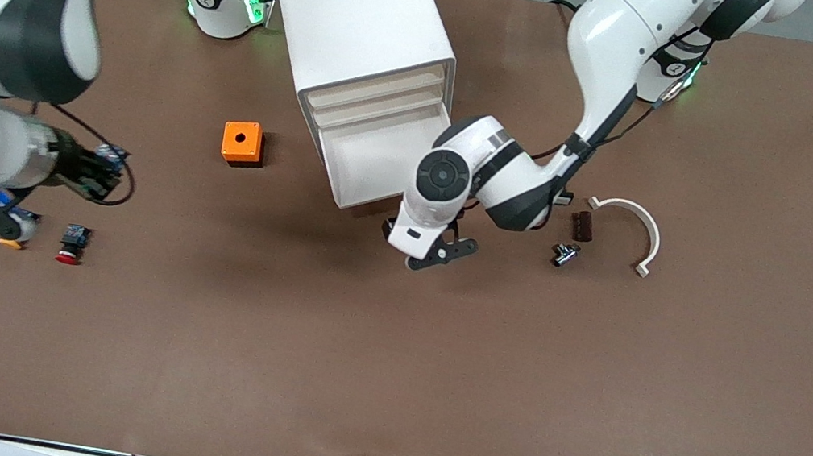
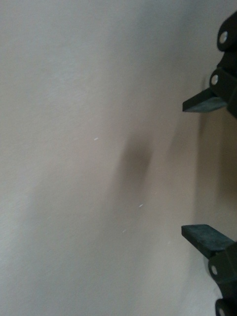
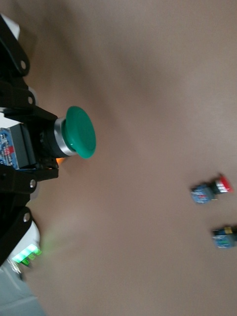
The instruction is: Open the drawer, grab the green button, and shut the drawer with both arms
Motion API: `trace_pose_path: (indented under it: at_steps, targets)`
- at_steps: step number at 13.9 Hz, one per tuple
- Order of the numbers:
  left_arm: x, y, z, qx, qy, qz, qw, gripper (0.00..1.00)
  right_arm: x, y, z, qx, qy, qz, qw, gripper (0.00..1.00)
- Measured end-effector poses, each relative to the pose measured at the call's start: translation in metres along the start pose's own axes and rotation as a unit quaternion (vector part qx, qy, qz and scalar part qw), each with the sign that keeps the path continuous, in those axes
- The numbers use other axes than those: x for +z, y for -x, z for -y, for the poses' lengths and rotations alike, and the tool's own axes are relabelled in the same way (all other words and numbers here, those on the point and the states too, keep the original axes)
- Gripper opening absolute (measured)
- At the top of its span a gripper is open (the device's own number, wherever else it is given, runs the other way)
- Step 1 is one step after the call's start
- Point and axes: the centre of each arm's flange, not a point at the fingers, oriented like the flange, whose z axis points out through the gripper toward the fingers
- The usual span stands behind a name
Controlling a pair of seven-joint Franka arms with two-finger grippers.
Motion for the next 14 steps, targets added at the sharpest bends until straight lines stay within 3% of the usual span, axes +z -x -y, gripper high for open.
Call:
trace_pose_path:
  at_steps: [5, 11, 14]
  targets:
    - [0.02, 0.055, -0.018, -0.014, 0.008, -0.014, 1.0, 1.0, 0.062, -0.067, -0.047, -0.078, -0.021, -0.03, 0.996, 0.4]
    - [0.032, 0.139, -0.036, -0.016, 0.012, -0.013, 1.0, 1.0, 0.149, -0.087, -0.035, -0.09, -0.037, -0.075, 0.992, 0.4]
    - [0.035, 0.18, -0.041, -0.003, 0.015, 0.015, 1.0, 1.0, 0.201, -0.095, -0.037, -0.103, -0.044, -0.096, 0.989, 0.4]
